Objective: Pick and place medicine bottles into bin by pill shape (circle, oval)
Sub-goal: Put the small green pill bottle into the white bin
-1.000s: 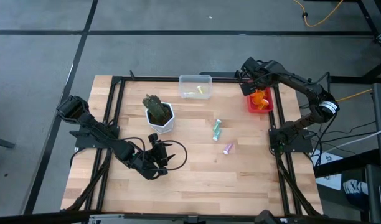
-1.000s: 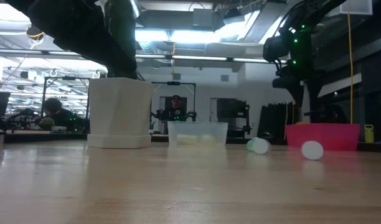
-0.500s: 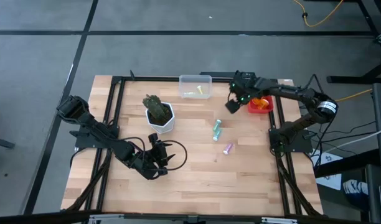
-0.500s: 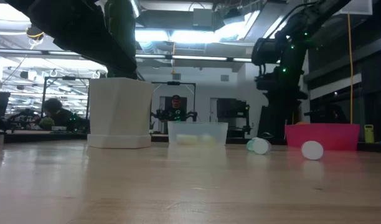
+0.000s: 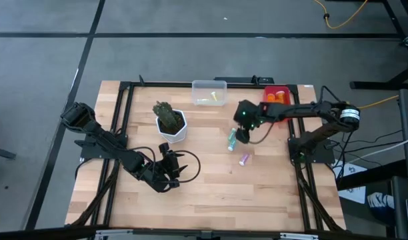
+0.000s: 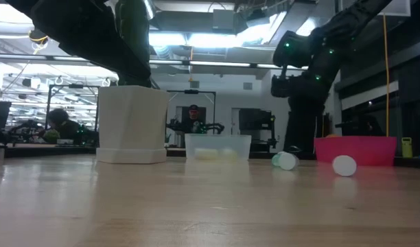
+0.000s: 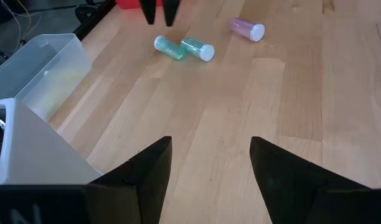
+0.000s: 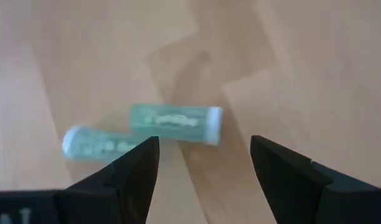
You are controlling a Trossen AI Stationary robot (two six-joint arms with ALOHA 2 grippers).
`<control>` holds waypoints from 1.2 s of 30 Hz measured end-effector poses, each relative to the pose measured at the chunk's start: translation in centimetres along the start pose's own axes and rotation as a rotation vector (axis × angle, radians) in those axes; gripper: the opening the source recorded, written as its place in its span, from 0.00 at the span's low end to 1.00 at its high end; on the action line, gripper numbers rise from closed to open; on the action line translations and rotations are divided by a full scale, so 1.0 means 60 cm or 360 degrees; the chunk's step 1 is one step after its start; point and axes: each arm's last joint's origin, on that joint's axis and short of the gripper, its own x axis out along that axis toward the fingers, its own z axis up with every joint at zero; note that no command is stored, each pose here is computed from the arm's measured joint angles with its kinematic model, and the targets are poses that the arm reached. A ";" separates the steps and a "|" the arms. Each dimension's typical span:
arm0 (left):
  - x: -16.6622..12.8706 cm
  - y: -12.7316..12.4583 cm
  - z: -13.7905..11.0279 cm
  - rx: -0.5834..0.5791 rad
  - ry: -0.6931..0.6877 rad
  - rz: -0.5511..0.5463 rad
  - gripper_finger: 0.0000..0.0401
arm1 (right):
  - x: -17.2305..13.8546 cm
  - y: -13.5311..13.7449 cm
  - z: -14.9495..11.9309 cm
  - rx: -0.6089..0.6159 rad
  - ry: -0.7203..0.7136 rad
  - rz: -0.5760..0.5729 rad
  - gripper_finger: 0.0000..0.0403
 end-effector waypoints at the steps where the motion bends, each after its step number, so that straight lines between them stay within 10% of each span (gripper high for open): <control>1: 0.000 0.000 0.000 0.0000 0.0000 0.0000 0.53 | 0.003 0.007 -0.002 -0.0085 -0.0007 0.0011 0.63; 15: 0.000 0.000 0.000 0.0000 0.0000 0.0000 0.53 | 0.005 0.066 0.013 -0.0971 -0.0261 0.0078 0.63; 36: 0.000 0.000 0.000 0.0000 0.0000 0.0000 0.53 | 0.078 0.044 -0.010 -0.1072 0.0097 -0.0098 0.63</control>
